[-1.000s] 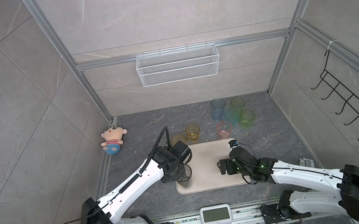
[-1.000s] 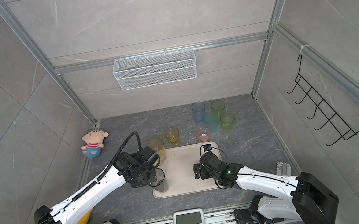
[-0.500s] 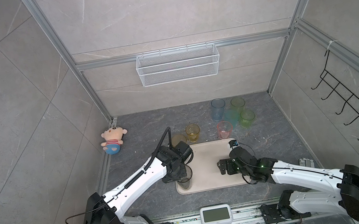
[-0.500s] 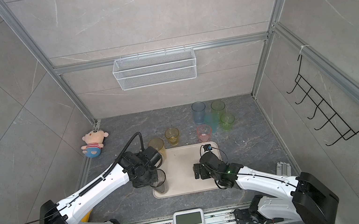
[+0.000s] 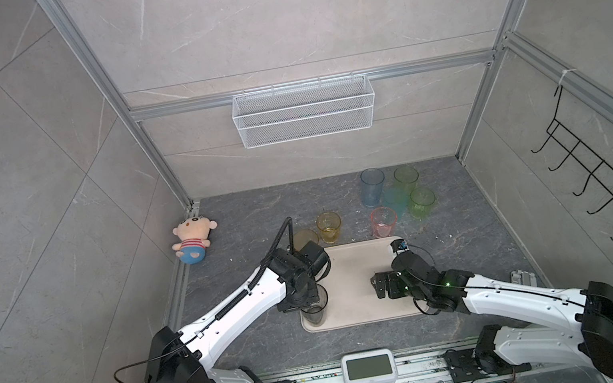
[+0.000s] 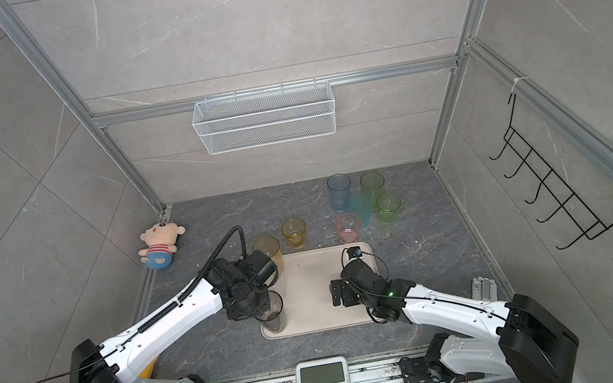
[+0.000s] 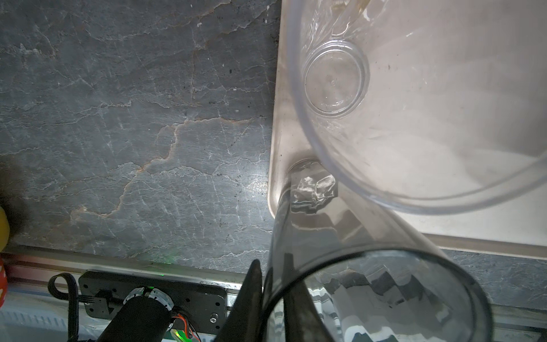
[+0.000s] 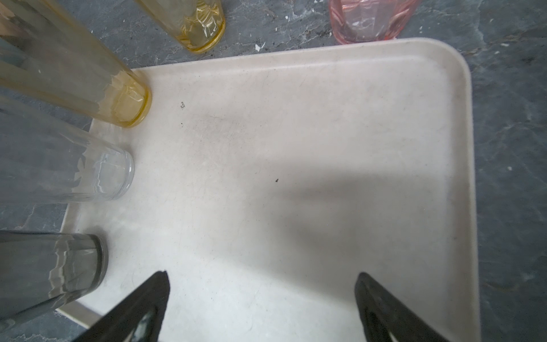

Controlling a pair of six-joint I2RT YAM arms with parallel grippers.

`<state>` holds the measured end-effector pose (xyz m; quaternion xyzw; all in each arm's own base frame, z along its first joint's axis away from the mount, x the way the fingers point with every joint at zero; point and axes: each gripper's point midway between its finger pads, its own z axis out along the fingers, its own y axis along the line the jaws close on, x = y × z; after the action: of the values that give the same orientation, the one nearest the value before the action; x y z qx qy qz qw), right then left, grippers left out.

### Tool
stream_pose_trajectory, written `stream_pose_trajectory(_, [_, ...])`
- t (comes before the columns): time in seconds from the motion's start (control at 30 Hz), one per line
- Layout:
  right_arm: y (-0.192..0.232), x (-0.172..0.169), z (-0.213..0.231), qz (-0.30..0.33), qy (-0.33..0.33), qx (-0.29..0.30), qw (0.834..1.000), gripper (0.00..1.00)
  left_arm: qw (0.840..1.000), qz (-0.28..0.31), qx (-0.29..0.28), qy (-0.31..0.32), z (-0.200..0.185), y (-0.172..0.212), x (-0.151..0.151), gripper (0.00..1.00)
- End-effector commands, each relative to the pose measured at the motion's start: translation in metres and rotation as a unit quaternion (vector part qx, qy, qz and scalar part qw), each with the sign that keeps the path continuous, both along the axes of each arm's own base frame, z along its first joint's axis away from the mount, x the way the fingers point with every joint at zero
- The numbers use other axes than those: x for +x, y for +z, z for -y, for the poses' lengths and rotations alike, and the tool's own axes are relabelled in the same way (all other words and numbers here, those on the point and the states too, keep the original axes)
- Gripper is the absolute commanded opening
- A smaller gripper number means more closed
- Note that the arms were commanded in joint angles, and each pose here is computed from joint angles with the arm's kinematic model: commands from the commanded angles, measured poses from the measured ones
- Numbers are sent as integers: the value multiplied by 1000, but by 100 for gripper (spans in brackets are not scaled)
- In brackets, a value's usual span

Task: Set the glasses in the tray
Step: 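Lower the dark grey glass onto the tray beside the clear glass, then open the left gripper and raise it away from the dark grey glass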

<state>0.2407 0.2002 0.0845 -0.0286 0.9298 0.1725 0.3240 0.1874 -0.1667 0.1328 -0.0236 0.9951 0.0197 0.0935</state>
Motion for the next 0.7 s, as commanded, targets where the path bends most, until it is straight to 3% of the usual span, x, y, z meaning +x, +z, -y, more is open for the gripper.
stream_pose_trajectory(0.0, [6,4,2,1,-12,0,1000,99,1000,1,-6,-6,2,5,1,16])
stream_pose_trajectory(0.5, [6,4,2,1,-13,0,1000,99,1000,-2,-15,2,0,-3,2,11])
stream_pose_trajectory(0.67, [6,4,2,1,-13,1,1000,99,1000,2,-17,1,0,4,2,18])
